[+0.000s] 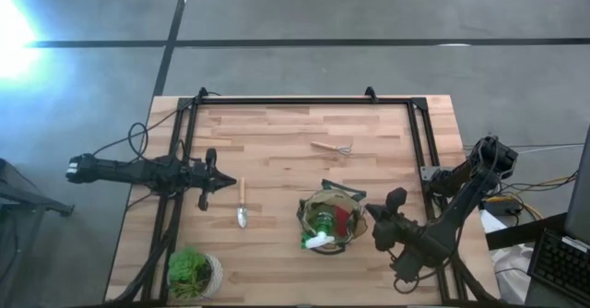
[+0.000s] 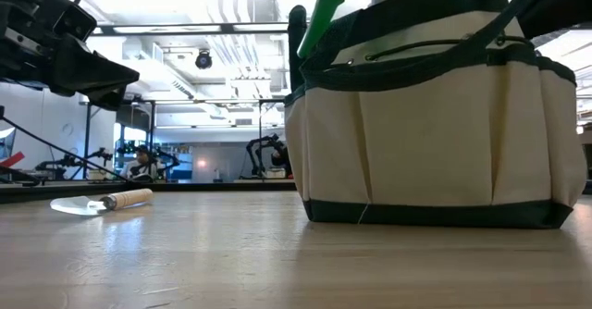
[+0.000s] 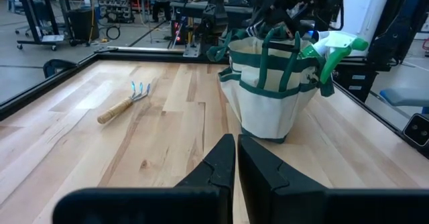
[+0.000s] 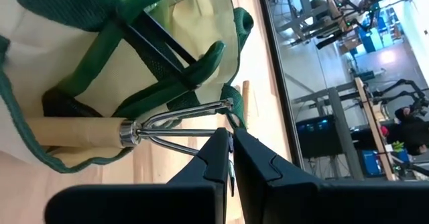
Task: Pick & Place Garden tools in Gardening bag
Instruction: Put the bottom hand rake into the side pocket of the gardening bag, then put the hand rake into the gardening bag
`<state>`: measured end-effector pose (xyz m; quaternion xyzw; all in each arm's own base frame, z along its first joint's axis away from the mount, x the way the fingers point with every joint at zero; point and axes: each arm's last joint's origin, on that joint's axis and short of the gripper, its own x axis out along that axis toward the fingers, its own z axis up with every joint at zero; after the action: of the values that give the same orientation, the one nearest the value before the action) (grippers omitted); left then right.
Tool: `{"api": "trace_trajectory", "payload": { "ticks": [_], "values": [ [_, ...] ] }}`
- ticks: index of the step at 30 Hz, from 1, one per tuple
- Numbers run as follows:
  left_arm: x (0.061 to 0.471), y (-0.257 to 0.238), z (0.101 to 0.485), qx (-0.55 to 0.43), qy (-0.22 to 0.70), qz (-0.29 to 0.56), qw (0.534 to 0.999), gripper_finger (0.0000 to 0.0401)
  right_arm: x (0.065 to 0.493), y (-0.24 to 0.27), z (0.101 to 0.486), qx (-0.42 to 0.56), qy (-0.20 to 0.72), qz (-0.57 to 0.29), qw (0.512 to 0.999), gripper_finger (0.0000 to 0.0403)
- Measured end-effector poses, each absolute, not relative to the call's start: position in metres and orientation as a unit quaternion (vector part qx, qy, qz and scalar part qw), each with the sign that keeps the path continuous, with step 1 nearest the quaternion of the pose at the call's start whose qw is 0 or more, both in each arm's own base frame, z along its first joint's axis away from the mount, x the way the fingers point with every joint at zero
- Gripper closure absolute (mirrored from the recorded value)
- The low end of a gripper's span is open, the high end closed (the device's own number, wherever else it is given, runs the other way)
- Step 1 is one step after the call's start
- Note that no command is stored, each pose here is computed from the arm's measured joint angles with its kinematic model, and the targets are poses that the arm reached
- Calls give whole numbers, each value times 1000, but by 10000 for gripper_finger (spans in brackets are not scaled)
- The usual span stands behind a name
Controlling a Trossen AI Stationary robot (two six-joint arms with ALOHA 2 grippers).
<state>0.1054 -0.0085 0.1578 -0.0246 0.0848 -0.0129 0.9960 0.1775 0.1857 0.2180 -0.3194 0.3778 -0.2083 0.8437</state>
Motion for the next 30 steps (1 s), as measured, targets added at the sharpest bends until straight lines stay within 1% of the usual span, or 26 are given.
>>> {"api": "trace_trajectory", "payload": {
  "ticks": [4,14,18,24,30],
  "values": [
    [105,-8,158,-25,85,-13,996,378,179,188,223,-313,377,-207,847,384],
    [105,-8,158,-25,85,-13,996,378,186,187,229,-281,402,-205,847,305],
    [105,-8,158,-25,85,-13,996,378,188,190,237,-274,399,-201,852,282],
    [105,-8,158,-25,85,-13,996,378,190,193,256,-268,406,-196,852,271],
    [105,-8,158,-25,85,-13,996,378,188,191,294,-264,408,-204,850,278]
  ]
}}
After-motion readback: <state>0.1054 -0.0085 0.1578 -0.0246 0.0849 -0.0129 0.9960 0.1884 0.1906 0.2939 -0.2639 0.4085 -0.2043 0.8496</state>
